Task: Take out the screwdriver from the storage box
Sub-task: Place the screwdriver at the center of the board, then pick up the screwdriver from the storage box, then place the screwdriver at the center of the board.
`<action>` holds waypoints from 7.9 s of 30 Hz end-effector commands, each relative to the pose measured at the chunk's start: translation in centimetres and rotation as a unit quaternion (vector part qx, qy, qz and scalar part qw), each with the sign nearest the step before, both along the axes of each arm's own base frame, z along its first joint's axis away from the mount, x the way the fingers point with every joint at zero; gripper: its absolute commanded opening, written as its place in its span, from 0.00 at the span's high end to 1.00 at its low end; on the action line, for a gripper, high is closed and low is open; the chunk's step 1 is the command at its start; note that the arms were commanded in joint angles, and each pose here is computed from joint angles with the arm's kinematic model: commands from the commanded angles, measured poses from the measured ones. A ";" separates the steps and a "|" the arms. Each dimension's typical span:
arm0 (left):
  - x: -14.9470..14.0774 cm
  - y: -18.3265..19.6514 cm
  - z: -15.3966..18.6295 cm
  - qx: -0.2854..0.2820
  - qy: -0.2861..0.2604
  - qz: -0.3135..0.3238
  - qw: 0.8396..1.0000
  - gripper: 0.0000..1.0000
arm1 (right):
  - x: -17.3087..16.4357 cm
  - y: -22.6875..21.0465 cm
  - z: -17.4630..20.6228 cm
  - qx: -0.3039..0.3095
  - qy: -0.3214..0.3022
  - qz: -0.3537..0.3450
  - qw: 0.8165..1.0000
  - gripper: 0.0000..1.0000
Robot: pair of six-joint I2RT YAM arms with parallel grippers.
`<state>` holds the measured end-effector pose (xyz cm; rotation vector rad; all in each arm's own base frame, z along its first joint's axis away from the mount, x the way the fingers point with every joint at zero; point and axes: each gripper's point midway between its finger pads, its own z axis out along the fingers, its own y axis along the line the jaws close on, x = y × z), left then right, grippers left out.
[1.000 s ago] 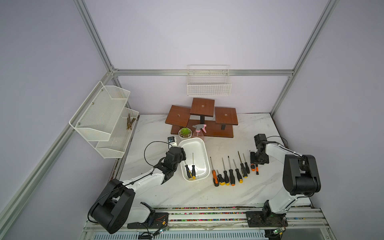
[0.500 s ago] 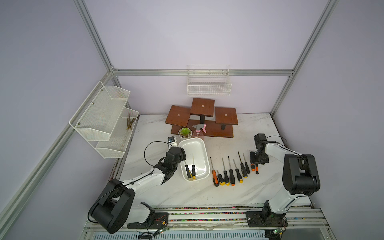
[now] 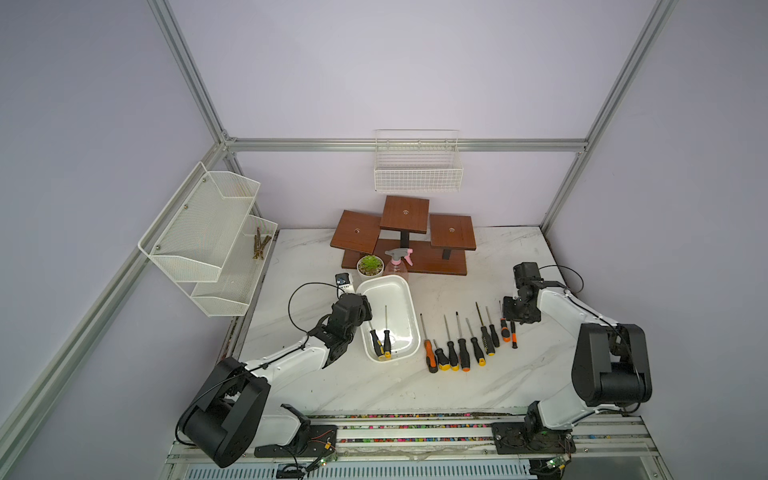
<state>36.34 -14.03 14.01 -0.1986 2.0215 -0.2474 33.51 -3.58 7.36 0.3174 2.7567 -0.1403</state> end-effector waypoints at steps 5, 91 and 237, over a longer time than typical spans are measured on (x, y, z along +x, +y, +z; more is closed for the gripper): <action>0.5 -0.4 1.0 0.003 -0.010 -0.005 1.000 1.00 | 0.3 3.5 8.3 0.068 -0.137 0.029 0.988 0.52; 0.3 -0.3 1.1 0.001 -0.015 -0.005 1.000 1.00 | -5.7 38.9 -5.9 0.074 -0.013 0.271 0.960 0.68; 0.3 -0.1 1.1 -0.002 -0.016 0.000 1.000 1.00 | -0.4 -2.4 0.4 -0.171 0.014 0.037 0.985 1.00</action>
